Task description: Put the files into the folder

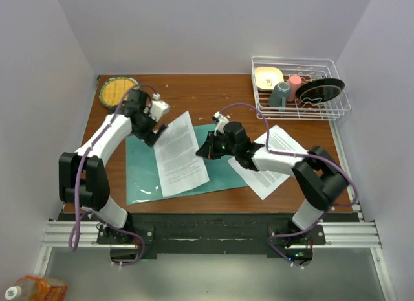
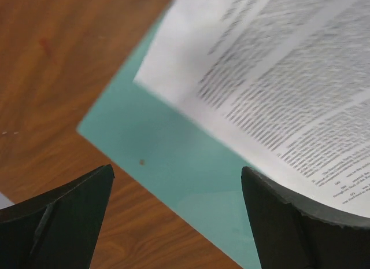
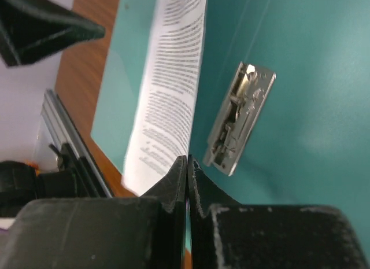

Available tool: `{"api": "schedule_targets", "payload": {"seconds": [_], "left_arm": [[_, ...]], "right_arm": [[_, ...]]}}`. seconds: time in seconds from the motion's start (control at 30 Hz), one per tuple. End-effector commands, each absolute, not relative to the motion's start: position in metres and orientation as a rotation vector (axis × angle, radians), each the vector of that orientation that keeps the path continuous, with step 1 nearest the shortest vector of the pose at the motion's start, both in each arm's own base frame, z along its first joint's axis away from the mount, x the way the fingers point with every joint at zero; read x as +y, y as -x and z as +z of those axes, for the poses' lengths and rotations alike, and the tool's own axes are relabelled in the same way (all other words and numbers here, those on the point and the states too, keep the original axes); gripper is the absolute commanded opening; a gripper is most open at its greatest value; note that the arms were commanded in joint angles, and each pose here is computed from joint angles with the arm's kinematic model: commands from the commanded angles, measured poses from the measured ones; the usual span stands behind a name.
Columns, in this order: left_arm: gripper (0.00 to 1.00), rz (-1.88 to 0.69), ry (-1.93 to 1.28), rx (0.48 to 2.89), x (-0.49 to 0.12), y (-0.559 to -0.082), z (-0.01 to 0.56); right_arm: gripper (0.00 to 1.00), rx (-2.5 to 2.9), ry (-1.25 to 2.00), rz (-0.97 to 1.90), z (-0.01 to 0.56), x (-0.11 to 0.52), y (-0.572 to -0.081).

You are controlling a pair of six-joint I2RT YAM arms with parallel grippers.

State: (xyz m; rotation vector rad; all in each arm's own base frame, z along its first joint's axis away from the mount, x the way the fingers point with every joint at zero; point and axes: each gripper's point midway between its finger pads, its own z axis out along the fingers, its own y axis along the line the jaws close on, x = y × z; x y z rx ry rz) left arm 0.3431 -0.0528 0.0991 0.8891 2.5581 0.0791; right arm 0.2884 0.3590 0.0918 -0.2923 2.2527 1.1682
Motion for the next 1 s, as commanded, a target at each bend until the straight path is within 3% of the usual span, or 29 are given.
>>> {"api": "schedule_targets", "payload": {"seconds": [0.0,0.17,0.53,0.97], "left_arm": [[0.99,0.061,-0.753,2.579,-0.013,-0.348,0.12],[0.99,0.068,-0.73,2.646,0.005,-0.334,0.093],[0.96,0.033,-0.802,2.775,0.008,-0.295,0.034],[0.96,0.036,-0.818,2.774,0.009,-0.289,0.032]], "right_arm": [[0.0,2.065,0.301,0.886,0.147,0.349,-0.293],[0.0,1.944,0.316,0.782,0.191,0.352,-0.284],[0.0,1.889,0.351,0.573,0.207,0.327,-0.28],[0.0,1.92,0.342,0.618,0.195,0.33,-0.274]]}}
